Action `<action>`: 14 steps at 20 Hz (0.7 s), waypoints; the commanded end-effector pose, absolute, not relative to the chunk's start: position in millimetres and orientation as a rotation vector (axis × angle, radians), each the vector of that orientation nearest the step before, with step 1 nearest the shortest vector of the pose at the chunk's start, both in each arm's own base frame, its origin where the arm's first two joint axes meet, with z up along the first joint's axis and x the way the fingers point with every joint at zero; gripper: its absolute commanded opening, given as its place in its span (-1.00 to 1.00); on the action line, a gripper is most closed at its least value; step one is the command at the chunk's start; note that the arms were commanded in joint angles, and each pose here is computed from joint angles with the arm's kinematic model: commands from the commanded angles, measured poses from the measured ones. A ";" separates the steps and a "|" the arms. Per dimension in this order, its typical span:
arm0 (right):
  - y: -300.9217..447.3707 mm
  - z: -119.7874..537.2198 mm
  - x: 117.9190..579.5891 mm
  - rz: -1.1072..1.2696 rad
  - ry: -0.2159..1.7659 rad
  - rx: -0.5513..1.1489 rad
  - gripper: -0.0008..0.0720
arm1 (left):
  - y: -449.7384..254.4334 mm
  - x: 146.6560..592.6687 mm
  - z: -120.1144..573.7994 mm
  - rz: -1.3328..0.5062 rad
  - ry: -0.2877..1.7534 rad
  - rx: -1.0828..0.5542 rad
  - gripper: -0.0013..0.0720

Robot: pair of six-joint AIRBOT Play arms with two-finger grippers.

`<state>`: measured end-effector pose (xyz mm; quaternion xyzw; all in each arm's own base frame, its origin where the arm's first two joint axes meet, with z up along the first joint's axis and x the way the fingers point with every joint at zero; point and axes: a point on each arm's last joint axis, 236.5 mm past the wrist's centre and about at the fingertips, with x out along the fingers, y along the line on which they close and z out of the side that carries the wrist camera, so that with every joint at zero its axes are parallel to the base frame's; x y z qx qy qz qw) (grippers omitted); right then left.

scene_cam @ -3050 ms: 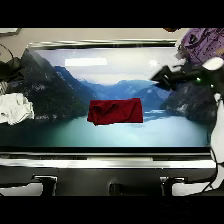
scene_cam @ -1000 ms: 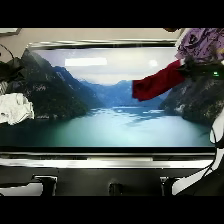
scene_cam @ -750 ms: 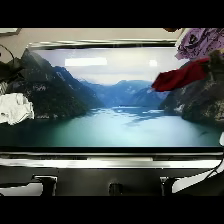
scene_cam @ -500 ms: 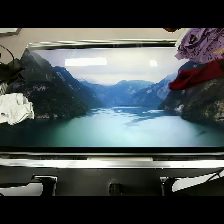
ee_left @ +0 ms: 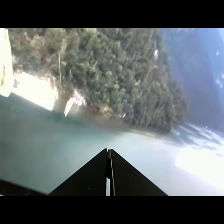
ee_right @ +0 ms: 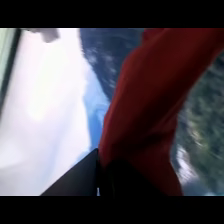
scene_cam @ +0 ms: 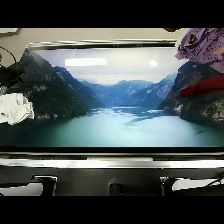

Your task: Fold the clothes and pants, and hang the long-sleeved shirts on hangers.

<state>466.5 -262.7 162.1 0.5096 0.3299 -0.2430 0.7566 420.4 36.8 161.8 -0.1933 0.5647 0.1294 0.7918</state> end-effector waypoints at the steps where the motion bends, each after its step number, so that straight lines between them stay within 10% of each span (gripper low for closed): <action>1: -260.3 129.3 414.3 -0.696 0.925 1.095 -0.92 | 36.2 409.4 158.4 0.286 1.263 -0.414 -0.91; 14: -238.6 17.8 232.4 -0.956 1.178 1.031 -0.91 | 35.2 399.3 157.9 0.284 1.300 -0.403 -0.91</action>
